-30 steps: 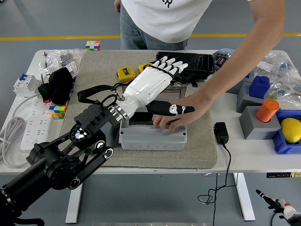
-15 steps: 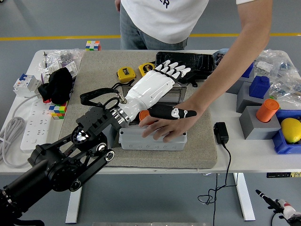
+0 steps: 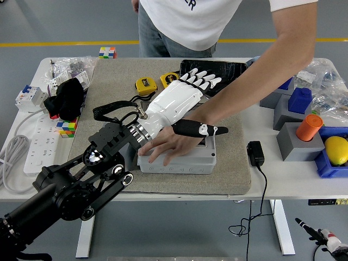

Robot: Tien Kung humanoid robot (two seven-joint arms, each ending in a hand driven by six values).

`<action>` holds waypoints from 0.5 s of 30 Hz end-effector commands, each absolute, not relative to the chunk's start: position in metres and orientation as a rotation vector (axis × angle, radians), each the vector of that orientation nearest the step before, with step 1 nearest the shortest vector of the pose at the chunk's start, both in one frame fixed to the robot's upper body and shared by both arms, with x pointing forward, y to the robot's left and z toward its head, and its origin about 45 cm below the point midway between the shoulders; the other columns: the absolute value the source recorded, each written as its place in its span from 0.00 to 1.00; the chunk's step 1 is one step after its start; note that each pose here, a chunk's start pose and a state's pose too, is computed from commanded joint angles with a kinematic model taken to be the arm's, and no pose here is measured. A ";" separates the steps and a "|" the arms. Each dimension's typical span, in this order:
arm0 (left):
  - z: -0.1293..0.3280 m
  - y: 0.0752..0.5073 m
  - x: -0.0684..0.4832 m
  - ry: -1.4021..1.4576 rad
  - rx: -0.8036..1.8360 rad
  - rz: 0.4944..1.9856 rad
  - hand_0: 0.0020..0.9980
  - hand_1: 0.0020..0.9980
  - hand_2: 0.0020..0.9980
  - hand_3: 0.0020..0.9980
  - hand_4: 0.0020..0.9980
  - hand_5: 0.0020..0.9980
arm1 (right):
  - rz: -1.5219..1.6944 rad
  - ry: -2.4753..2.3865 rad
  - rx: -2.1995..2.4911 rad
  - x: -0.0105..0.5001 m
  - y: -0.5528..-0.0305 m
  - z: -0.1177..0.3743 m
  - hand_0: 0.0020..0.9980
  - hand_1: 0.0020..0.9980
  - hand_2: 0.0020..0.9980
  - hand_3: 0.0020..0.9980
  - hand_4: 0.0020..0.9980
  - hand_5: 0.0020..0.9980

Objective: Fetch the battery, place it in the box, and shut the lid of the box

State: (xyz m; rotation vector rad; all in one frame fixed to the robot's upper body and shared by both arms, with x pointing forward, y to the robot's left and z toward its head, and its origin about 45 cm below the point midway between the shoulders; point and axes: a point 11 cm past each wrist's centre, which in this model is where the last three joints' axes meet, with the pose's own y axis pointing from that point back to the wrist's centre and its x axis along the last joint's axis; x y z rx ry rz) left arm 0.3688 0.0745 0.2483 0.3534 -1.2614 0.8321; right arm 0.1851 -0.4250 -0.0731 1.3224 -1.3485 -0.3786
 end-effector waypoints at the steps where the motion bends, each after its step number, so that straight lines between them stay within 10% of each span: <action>1: 0.248 0.074 0.369 -1.261 0.353 0.832 1.00 1.00 1.00 0.98 1.00 1.00 | -0.379 -1.348 1.322 0.185 -0.425 -0.073 0.90 0.88 0.82 0.86 1.00 1.00; 15: 0.250 0.074 0.369 -1.266 0.352 0.834 1.00 1.00 1.00 0.98 1.00 1.00 | -0.377 -1.349 1.322 0.186 -0.425 -0.073 0.90 0.88 0.82 0.86 1.00 1.00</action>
